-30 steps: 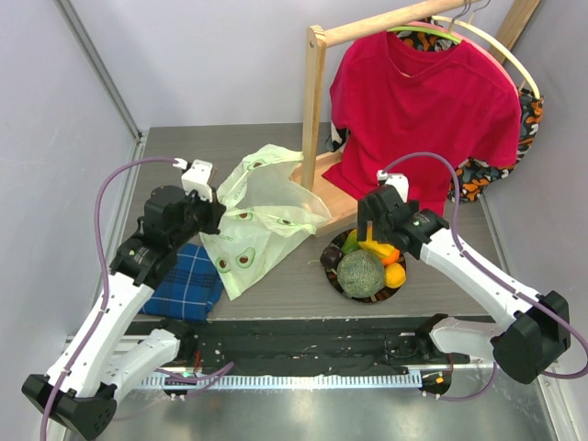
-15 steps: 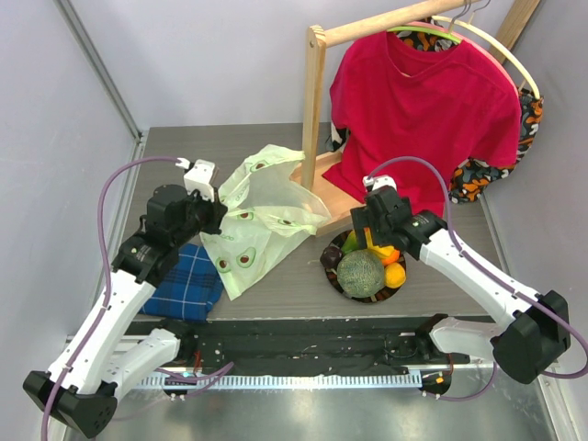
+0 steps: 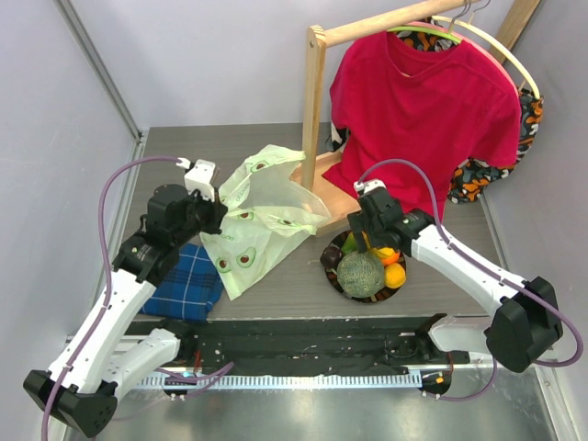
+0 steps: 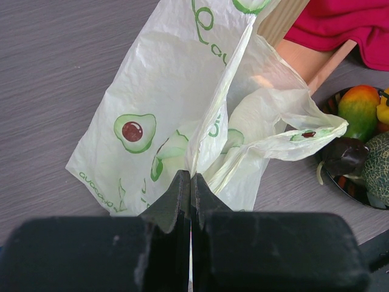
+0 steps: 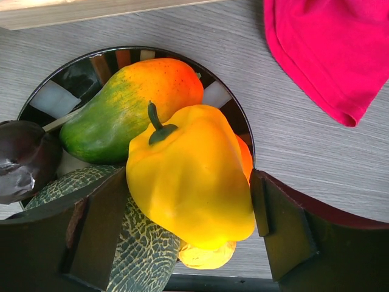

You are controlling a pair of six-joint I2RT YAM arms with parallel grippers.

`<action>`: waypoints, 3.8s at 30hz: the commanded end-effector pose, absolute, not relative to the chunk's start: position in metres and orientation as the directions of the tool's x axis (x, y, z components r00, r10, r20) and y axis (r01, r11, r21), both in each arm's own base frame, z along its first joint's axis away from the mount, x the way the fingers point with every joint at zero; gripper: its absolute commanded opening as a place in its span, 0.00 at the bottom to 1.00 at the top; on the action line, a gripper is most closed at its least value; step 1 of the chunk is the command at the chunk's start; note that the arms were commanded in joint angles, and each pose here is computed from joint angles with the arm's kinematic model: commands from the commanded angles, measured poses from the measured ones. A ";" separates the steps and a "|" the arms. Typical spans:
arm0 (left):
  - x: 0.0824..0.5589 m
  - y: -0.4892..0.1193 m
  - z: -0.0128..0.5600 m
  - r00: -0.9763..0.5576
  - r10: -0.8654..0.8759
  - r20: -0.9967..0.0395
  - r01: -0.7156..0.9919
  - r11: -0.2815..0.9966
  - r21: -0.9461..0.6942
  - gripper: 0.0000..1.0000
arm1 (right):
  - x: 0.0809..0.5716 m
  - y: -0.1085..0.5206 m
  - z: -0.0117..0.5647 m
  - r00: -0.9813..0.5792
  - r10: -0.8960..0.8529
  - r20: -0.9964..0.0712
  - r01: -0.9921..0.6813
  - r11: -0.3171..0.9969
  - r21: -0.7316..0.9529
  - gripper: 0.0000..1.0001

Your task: Place the fruits into the plastic bag

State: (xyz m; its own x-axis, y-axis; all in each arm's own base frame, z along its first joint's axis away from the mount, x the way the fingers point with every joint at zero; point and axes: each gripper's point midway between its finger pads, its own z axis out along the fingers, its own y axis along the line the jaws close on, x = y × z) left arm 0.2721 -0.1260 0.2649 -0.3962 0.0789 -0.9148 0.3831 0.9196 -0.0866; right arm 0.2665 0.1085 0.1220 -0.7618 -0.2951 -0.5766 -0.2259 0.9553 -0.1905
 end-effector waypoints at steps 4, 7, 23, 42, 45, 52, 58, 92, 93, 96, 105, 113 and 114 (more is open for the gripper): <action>0.275 -0.129 0.272 -0.374 0.059 -0.925 0.391 0.915 -0.100 0.00 | 0.272 0.111 0.121 -0.749 -0.317 -0.582 -0.247 0.948 -0.199 0.72; 0.275 -0.129 0.272 -0.373 0.058 -0.926 0.389 0.916 -0.099 0.00 | 0.272 0.111 0.122 -0.748 -0.316 -0.584 -0.248 0.949 -0.197 0.61; 0.274 -0.129 0.273 -0.373 0.058 -0.926 0.389 0.916 -0.099 0.00 | 0.283 0.138 0.233 -0.492 -0.106 -0.864 -0.230 0.973 0.012 0.29; 0.272 -0.133 0.274 -0.370 0.056 -0.927 0.411 0.905 -0.110 0.00 | 0.310 0.336 0.316 -0.184 0.095 -0.978 -0.607 0.772 0.189 0.25; 0.273 -0.134 0.273 -0.373 0.057 -0.926 0.413 0.904 -0.111 0.00 | 0.317 0.343 0.321 -0.148 0.090 -0.985 -0.597 0.786 0.161 0.25; 0.272 -0.135 0.274 -0.372 0.054 -0.927 0.421 0.900 -0.116 0.00 | 0.337 0.364 0.298 -0.168 0.030 -0.985 -0.585 0.801 0.124 0.26; 0.271 -0.136 0.274 -0.370 0.054 -0.927 0.429 0.896 -0.119 0.00 | 0.346 0.395 0.263 -0.271 -0.029 -0.962 -0.612 0.776 0.149 0.27; 0.271 -0.139 0.272 -0.380 0.054 -0.923 0.433 0.892 -0.127 0.00 | 0.308 0.439 0.182 -0.531 -0.159 -0.833 -0.704 0.630 0.329 0.94; 0.271 -0.138 0.272 -0.379 0.053 -0.924 0.432 0.893 -0.126 0.00 | 0.309 0.439 0.182 -0.529 -0.159 -0.833 -0.704 0.630 0.327 0.95; 0.271 -0.138 0.272 -0.379 0.053 -0.924 0.431 0.894 -0.126 0.00 | 0.309 0.438 0.184 -0.521 -0.160 -0.838 -0.707 0.631 0.319 0.98; 0.271 -0.137 0.272 -0.379 0.053 -0.924 0.429 0.895 -0.124 0.00 | 0.307 0.428 0.202 -0.484 -0.129 -0.865 -0.712 0.633 0.304 0.95; 0.272 -0.134 0.273 -0.376 0.051 -0.925 0.414 0.903 -0.118 0.00 | 0.285 0.390 0.271 -0.360 -0.004 -0.933 -0.739 0.612 0.282 0.95; 0.273 -0.134 0.272 -0.375 0.051 -0.925 0.410 0.905 -0.116 0.00 | 0.283 0.386 0.274 -0.346 -0.006 -0.938 -0.741 0.616 0.269 0.95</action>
State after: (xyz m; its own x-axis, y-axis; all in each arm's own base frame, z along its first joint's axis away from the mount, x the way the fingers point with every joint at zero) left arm 0.2680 -0.1349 0.2632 -0.4118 0.0665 -0.9088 0.4175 0.9002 -0.1233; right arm 0.2864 0.3985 0.2074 -0.4872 -0.1231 -0.8646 -0.7068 0.6370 0.3076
